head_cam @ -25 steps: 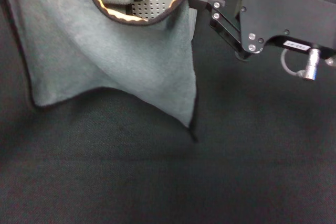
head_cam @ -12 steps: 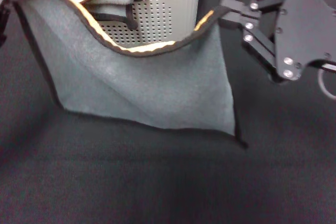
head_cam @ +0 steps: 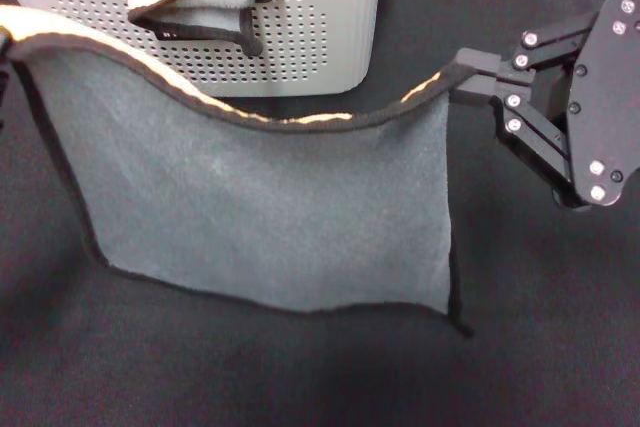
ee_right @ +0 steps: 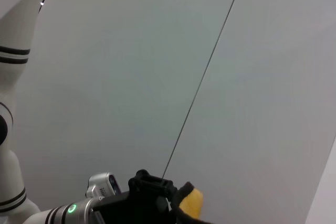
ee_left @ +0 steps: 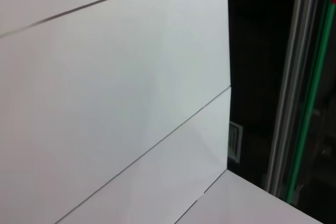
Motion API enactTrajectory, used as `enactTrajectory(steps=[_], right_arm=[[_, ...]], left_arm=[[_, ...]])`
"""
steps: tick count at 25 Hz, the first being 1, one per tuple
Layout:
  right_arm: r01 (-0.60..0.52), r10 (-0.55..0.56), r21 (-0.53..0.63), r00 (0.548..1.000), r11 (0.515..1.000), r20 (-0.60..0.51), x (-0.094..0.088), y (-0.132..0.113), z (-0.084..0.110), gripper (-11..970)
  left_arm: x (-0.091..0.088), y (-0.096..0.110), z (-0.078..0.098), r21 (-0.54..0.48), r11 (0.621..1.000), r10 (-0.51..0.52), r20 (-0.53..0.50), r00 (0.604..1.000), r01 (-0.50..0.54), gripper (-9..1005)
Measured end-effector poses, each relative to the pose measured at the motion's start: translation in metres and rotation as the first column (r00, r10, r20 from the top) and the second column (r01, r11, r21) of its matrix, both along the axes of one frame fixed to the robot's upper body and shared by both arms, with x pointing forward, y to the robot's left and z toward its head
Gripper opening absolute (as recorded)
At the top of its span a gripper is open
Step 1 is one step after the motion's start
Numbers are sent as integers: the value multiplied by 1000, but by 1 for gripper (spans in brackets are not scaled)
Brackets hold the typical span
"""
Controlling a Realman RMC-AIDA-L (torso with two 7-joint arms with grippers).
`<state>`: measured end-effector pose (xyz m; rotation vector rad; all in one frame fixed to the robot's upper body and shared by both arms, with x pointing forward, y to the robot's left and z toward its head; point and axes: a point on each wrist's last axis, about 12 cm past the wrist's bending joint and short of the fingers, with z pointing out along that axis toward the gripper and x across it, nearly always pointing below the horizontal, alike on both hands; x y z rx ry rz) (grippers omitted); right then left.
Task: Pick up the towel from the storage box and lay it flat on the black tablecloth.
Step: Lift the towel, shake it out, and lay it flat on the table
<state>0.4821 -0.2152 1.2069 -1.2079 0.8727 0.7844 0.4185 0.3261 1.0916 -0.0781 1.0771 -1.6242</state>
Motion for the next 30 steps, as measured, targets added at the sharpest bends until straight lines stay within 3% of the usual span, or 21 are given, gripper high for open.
enactTrajectory(steps=[15,30], right_arm=[[-59,59,-34,998,998,1,-7,5,5,17],[-104,103,-42,994,994,-24,-15,2,0,17]], left_arm=[[-41,-2,-22,-32,997,60,-114,992,-64,30],[-45,-4,-23,-36,998,52,-118,992,-57,30]])
